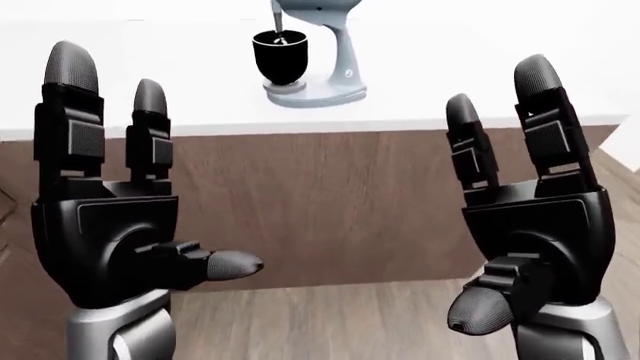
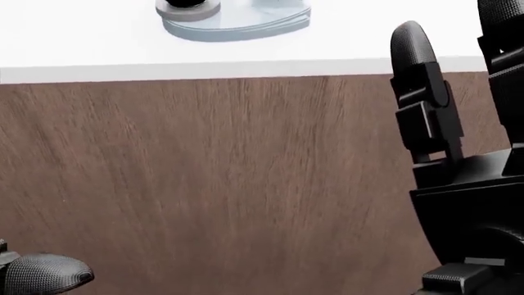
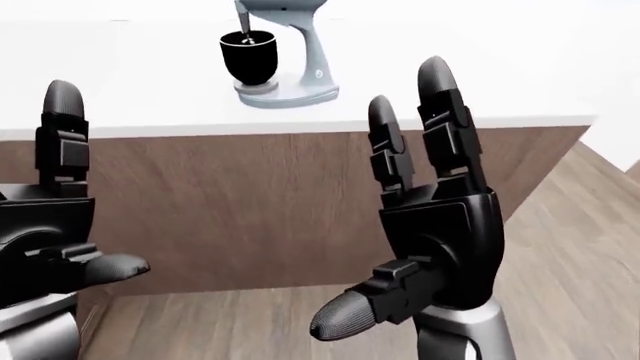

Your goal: Open the stand mixer head.

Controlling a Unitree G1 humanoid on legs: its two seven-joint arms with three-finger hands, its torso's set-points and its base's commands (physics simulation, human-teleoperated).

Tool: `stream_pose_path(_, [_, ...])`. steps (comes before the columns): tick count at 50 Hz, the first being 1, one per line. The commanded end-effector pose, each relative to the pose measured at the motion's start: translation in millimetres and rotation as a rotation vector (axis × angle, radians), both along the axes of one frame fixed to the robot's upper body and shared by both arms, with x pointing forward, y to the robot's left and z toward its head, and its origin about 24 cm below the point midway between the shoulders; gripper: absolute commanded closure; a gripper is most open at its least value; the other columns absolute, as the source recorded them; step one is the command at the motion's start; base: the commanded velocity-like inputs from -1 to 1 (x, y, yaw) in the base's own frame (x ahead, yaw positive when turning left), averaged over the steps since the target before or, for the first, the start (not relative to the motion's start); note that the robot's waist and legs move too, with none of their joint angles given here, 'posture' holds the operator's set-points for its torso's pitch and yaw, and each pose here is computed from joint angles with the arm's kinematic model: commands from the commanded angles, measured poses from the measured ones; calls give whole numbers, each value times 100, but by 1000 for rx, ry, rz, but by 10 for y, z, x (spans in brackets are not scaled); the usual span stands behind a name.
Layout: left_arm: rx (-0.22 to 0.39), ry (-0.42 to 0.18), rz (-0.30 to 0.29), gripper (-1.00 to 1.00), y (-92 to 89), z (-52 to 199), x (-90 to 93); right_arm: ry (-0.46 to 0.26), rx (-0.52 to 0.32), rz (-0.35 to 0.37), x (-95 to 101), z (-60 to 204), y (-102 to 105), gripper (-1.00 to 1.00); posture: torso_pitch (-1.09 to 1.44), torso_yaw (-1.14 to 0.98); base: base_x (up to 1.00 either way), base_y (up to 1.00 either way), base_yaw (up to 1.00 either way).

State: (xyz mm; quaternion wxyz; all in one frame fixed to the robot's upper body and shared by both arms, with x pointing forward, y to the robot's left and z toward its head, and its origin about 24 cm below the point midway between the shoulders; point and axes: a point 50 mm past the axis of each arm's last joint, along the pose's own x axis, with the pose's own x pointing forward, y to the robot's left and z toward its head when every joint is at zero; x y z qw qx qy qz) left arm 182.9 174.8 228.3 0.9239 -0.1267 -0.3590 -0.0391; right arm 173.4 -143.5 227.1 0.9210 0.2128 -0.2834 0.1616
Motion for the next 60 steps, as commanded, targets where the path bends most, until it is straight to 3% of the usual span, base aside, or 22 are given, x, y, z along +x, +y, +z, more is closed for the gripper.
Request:
stream_pose_path(1, [5, -63, 5, -95, 1, 86, -64, -73, 7, 13, -72, 93, 7, -100, 0, 0, 0, 0, 0])
stream_pose_path(17, [0, -57, 2, -95, -3, 77, -51, -71, 20, 6, -67, 103, 2, -100, 0, 0, 48, 0, 0])
stream_pose_path(60, [4, -58, 5, -95, -5, 72, -59, -77, 32, -8, -63, 114, -21, -100, 0, 0, 16, 0, 0])
